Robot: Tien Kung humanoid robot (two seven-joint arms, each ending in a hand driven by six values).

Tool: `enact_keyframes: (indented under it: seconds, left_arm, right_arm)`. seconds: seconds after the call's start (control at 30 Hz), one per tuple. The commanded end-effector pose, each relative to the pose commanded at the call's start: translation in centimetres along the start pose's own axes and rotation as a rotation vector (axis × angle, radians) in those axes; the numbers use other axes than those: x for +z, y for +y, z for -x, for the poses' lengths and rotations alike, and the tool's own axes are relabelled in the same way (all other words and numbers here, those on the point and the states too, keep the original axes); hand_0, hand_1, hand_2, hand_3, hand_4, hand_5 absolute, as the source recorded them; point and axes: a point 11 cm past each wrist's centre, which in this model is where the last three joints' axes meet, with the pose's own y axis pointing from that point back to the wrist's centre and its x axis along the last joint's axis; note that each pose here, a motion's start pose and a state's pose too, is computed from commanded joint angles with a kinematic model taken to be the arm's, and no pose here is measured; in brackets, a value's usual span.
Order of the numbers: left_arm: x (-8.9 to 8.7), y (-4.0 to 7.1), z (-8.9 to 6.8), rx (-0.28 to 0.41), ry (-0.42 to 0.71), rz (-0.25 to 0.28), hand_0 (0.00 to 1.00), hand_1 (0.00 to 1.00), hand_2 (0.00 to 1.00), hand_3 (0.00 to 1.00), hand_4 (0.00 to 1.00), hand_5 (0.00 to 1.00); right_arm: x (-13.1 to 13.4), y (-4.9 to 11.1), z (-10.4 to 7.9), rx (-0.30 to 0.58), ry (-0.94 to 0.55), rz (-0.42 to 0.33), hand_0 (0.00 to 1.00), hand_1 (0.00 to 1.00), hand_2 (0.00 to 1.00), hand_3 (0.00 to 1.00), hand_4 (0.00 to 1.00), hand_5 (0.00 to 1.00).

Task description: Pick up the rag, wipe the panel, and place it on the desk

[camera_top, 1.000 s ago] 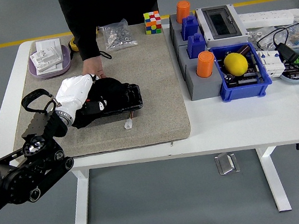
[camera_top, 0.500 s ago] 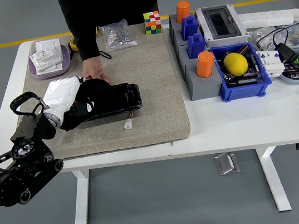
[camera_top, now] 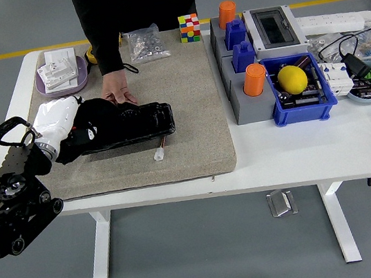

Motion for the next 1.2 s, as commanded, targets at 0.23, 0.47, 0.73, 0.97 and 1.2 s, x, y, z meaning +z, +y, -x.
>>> enact_keyframes:
  seconds: [0.23, 0.47, 0.73, 0.97, 1.2]
  left_arm:
    - [-1.2, 0.1, -0.2, 0.013, -0.003, -0.024, 0.233, 0.178, 0.496, 0.391, 0.319, 0.002]
    - [-1.7, 0.2, -0.5, 0.024, -0.003, -0.033, 0.233, 0.178, 0.496, 0.393, 0.320, 0.002]
    - [-1.4, 0.2, -0.2, 0.016, 0.000, -0.030, 0.232, 0.177, 0.496, 0.394, 0.326, 0.002]
    - [0.0, 0.0, 0.0, 0.011, 0.012, -0.003, 0.232, 0.178, 0.497, 0.396, 0.328, 0.002]
    - [1.8, -0.2, 0.2, 0.003, 0.028, 0.028, 0.231, 0.177, 0.495, 0.394, 0.331, 0.002]
  right_arm:
    - [0.2, 0.0, -0.1, 0.002, -0.005, 0.002, 0.723, 0.574, 0.666, 0.575, 0.998, 0.416]
    - [0.2, 0.0, 0.0, 0.000, -0.006, 0.001, 0.723, 0.574, 0.666, 0.575, 0.998, 0.417]
    - [0.1, 0.0, -0.1, 0.003, -0.008, -0.001, 0.723, 0.573, 0.666, 0.576, 0.998, 0.419]
    - [0.0, 0.0, -0.3, 0.004, -0.005, -0.003, 0.723, 0.573, 0.666, 0.576, 0.998, 0.420]
    - [-0.2, 0.1, -0.3, 0.005, -0.003, -0.005, 0.724, 0.573, 0.666, 0.576, 0.998, 0.421]
